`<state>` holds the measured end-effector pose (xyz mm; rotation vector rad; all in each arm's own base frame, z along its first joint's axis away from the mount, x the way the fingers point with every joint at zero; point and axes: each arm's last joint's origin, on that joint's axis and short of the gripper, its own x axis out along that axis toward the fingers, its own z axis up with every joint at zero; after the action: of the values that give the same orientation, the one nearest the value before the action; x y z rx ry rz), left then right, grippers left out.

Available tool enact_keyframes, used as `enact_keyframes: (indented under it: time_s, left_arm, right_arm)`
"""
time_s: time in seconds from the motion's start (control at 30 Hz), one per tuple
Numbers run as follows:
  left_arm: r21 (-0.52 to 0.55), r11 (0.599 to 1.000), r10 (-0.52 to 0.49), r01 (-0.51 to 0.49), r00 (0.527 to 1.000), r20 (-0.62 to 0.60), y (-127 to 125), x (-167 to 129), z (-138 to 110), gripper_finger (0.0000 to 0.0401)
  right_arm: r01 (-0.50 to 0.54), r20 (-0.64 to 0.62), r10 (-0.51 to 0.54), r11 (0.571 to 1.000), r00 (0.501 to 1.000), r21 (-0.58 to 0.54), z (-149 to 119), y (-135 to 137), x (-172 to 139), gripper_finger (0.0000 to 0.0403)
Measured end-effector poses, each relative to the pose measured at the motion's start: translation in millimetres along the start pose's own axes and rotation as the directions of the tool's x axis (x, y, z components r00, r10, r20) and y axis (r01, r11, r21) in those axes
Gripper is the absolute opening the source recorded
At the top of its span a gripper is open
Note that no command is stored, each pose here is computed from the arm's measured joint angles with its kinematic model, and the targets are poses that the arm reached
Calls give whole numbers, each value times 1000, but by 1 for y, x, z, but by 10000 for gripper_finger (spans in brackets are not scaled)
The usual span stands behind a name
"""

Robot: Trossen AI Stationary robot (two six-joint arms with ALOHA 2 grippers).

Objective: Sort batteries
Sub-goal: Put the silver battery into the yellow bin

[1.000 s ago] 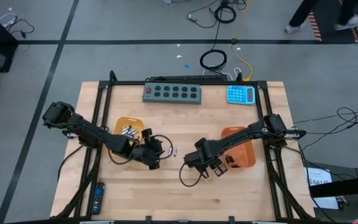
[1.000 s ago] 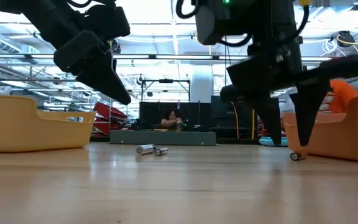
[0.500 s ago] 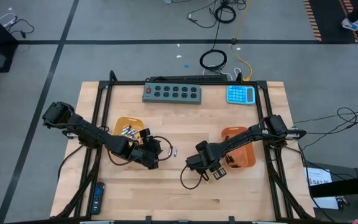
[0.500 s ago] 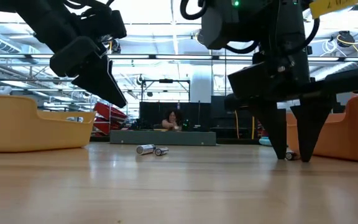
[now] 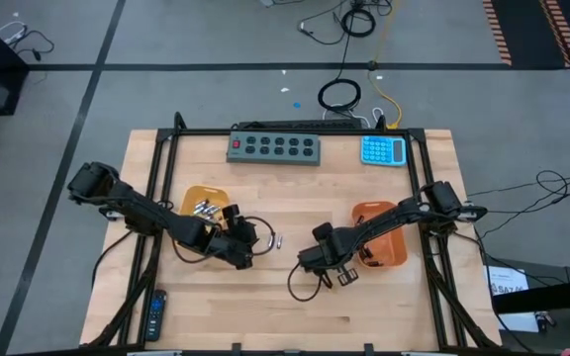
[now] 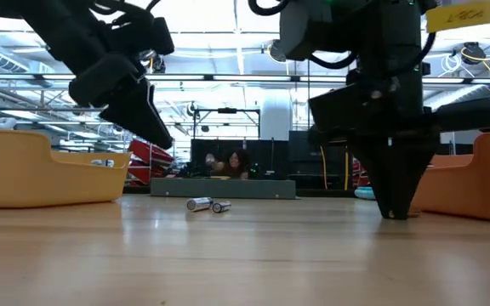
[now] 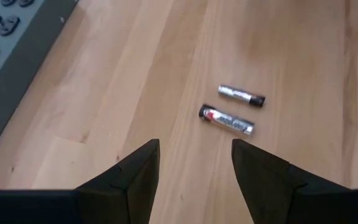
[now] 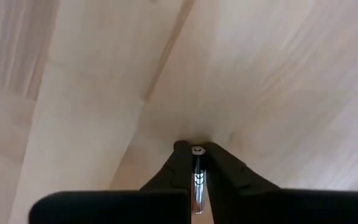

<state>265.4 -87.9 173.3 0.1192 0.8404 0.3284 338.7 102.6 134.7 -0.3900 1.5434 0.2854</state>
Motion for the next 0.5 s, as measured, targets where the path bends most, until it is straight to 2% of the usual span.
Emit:
enact_keyframes:
  time_s: [0.1, 0.23, 0.33, 0.4, 0.43, 0.5]
  left_arm:
    - [17, 1000, 5, -4, 1000, -30, -1, 4, -4, 209]
    - [-9, 1000, 8, -8, 999, -36, -5, 12, -6, 209]
    - [-48, 999, -5, 5, 1000, 1, -10, 18, -3, 209]
    - [-46, 999, -24, 27, 997, 74, -17, 21, -1, 209]
    - [-34, 999, -30, 33, 994, 102, -20, 21, -3, 209]
    - [-33, 998, -48, 54, 984, 171, -25, 24, -5, 209]
  right_arm:
    - [55, 97, -62, 996, 993, 75, 6, -4, -8, 5]
    - [148, 303, -218, 960, 928, 238, 16, -12, -29, 3]
    - [136, 475, -301, 927, 827, 350, 19, -11, -37, 2]
    - [123, 533, -354, 899, 769, 420, 13, -8, -33, 2]
    - [110, 572, -385, 883, 724, 456, 10, -8, -32, 2]
    - [65, 669, -441, 859, 598, 508, 7, -4, -33, 1]
